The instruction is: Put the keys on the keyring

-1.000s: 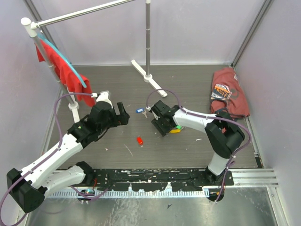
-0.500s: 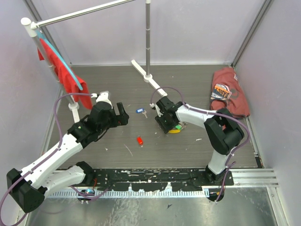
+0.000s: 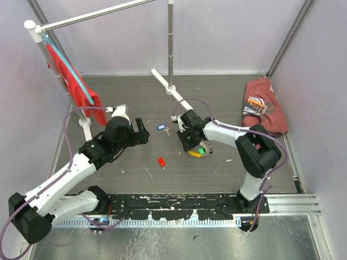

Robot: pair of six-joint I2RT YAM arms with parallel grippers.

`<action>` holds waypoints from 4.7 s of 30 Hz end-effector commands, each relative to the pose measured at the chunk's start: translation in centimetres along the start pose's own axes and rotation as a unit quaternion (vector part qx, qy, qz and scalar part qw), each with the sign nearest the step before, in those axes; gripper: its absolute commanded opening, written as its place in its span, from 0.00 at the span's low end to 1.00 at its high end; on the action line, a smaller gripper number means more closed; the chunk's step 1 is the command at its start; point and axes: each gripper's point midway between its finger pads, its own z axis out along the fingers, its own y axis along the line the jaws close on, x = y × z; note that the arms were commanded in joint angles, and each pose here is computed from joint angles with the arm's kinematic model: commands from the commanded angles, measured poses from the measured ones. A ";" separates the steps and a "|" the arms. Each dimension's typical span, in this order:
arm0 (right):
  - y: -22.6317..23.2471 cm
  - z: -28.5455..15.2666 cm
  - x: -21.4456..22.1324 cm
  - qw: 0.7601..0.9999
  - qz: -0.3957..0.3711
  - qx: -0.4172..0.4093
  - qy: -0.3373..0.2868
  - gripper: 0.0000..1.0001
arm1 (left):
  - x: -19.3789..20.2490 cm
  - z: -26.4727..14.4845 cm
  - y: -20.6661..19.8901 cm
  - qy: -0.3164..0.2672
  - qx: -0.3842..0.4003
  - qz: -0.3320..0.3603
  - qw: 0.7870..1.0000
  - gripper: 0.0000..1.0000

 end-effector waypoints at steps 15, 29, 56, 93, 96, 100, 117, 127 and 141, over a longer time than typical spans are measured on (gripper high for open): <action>0.5 -8.6 -8.2 0.964 0.119 -0.063 -0.230 0.20 | -1.7 1.7 -7.0 0.003 0.137 -0.020 0.990 1.00; -0.4 -13.3 -11.5 0.897 0.281 -0.067 -0.335 0.19 | -1.4 2.5 -15.1 0.024 0.297 -0.002 0.955 0.89; 1.4 -25.5 -14.5 0.813 0.348 -0.144 -0.444 0.18 | -1.7 4.2 -20.6 0.007 0.293 0.095 0.951 0.52; -0.9 -34.4 -11.3 0.828 0.206 0.000 -0.522 0.70 | -7.1 0.5 -14.8 -0.003 0.131 0.209 0.969 0.00; -1.3 -34.4 -11.4 0.831 0.188 0.018 -0.523 0.71 | -7.5 -0.3 -13.2 0.015 0.091 0.224 0.970 0.00; -1.5 -33.5 -11.8 0.838 0.160 0.029 -0.521 0.71 | -6.4 -1.6 -12.0 0.055 0.095 0.288 0.951 0.00; 2.3 -30.6 -11.5 0.877 0.007 -0.040 -0.478 0.66 | -2.5 -6.9 -4.5 0.271 0.028 0.438 0.857 0.00; 4.2 -32.0 -11.4 0.846 -0.017 -0.090 -0.525 0.69 | -5.7 -8.6 -6.5 0.176 0.083 0.465 0.864 0.00; 7.1 -37.3 -11.5 0.789 -0.117 -0.118 -0.592 0.71 | -9.3 -12.2 -11.3 0.022 0.218 0.489 0.845 0.00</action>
